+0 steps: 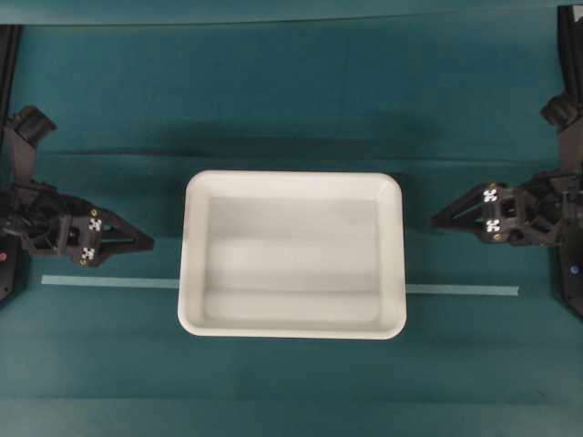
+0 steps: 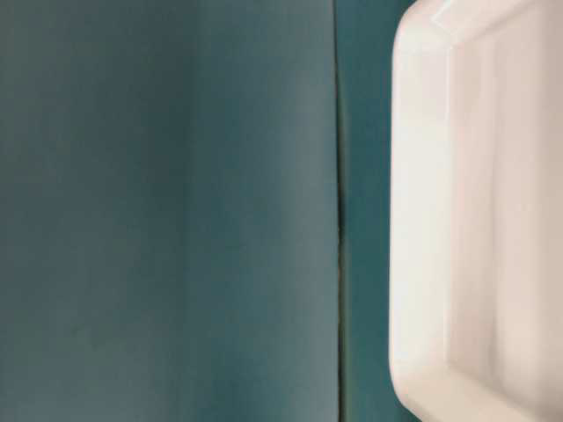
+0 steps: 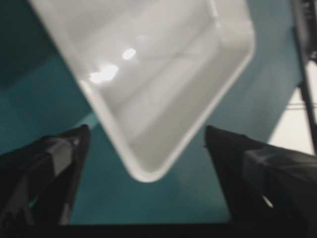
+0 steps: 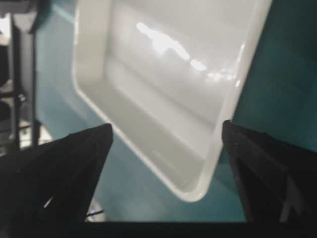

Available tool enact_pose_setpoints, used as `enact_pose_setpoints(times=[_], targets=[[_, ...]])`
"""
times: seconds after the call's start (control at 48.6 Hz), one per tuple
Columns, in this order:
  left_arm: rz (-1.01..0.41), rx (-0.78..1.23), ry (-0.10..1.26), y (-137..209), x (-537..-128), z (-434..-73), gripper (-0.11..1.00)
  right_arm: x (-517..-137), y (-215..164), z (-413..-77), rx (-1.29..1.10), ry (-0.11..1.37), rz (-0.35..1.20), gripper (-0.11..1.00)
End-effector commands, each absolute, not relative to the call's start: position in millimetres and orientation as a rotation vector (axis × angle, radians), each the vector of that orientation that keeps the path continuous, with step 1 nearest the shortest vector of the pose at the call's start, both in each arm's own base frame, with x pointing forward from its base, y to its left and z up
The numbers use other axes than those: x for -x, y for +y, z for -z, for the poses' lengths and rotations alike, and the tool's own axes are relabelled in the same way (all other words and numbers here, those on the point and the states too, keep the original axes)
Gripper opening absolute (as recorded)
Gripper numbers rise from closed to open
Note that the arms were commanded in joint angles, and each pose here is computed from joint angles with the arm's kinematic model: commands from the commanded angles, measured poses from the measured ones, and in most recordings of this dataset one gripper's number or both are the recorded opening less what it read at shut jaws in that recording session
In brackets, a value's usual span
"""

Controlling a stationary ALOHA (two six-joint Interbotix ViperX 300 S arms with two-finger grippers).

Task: Lift the white case with both hands.
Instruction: 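Move both open grippers inward toward the short sides of the white tray, then close both grippers on the left and right rims of the tray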

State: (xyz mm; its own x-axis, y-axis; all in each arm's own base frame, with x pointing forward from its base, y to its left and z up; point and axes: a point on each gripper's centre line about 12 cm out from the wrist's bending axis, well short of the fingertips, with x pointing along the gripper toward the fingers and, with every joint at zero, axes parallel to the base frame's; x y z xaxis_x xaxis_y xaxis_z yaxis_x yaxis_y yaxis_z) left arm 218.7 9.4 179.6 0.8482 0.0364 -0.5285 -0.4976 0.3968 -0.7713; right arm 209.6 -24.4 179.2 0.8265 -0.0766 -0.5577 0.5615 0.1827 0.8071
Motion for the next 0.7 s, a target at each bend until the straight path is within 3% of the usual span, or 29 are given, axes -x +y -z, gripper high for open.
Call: enact_pose_setpoints(times=[0.0,0.679], targets=[[-0.366,1.117,0.477,11,-222,-170,0.97,-218,-27,-170,-1.308,0.444,0.5,0.93],[-0.418,1.093,0.496,26,-256,-108,0.96,-235,-29,-113,-1.275,0.511,0.639,0.93]])
